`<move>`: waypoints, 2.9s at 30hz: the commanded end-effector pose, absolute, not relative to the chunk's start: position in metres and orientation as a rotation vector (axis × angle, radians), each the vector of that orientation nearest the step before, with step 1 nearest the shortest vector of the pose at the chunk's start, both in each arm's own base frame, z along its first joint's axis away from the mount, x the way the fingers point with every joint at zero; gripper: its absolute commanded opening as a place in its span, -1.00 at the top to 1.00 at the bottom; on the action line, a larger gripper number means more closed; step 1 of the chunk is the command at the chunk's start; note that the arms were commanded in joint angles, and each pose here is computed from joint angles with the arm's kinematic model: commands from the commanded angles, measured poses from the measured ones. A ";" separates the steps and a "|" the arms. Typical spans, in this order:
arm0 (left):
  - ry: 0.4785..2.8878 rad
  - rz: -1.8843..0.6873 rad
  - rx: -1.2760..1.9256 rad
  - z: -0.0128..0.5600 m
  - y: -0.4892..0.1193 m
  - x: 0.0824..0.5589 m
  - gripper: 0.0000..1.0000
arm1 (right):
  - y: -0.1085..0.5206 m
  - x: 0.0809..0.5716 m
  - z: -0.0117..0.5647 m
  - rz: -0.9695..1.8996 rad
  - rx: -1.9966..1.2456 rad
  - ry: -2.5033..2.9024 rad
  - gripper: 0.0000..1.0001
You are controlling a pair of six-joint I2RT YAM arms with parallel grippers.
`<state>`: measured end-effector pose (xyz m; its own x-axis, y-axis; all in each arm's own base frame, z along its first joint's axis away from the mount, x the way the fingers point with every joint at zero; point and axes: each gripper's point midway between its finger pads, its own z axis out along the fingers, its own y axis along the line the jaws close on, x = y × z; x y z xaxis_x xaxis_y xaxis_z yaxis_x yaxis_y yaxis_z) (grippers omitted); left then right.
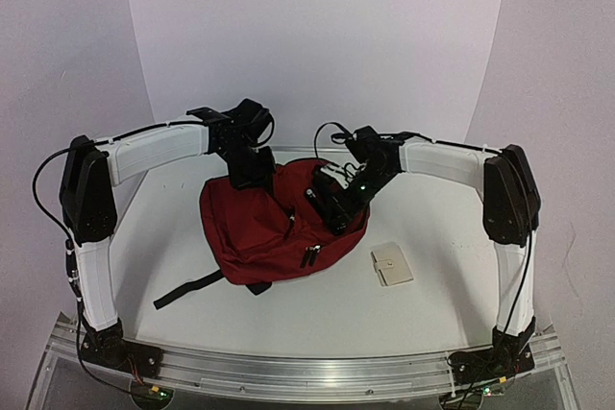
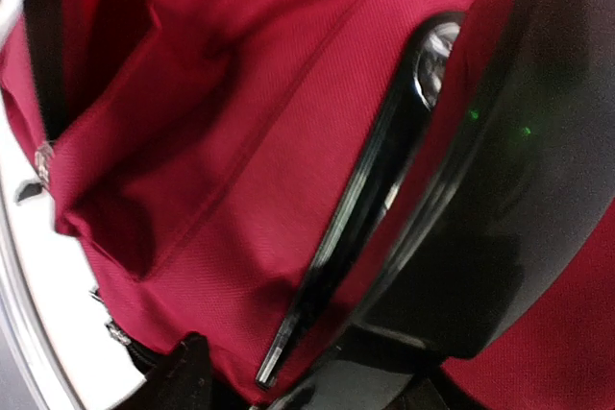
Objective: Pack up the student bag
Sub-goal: Pick up the stationery from the center of the board, then place the stationery in the student bag.
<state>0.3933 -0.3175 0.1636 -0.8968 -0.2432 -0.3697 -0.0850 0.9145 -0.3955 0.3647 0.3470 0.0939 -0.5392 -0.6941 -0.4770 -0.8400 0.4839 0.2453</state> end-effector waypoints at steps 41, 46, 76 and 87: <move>2.470 -0.679 -0.109 0.225 -0.328 0.400 1.00 | 0.433 0.298 0.109 1.417 -1.436 2.510 1.00; 2.412 -0.744 -0.045 0.236 -0.335 0.398 1.00 | 0.439 0.299 0.105 1.479 -1.397 2.539 0.55; 2.437 -0.765 -0.046 0.230 -0.336 0.393 0.99 | 0.368 0.356 0.138 0.874 -1.281 2.289 -0.58; 2.435 -0.773 -0.041 0.231 -0.338 0.393 0.99 | 0.397 0.349 0.107 0.793 -1.355 2.244 -0.34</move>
<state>0.3883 -0.3318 0.1800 -0.8843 -0.1590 -0.4391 0.0736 0.8811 -0.4673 0.3390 0.3871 0.1083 -0.4986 -0.6659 -0.5549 -0.8666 0.3676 0.3376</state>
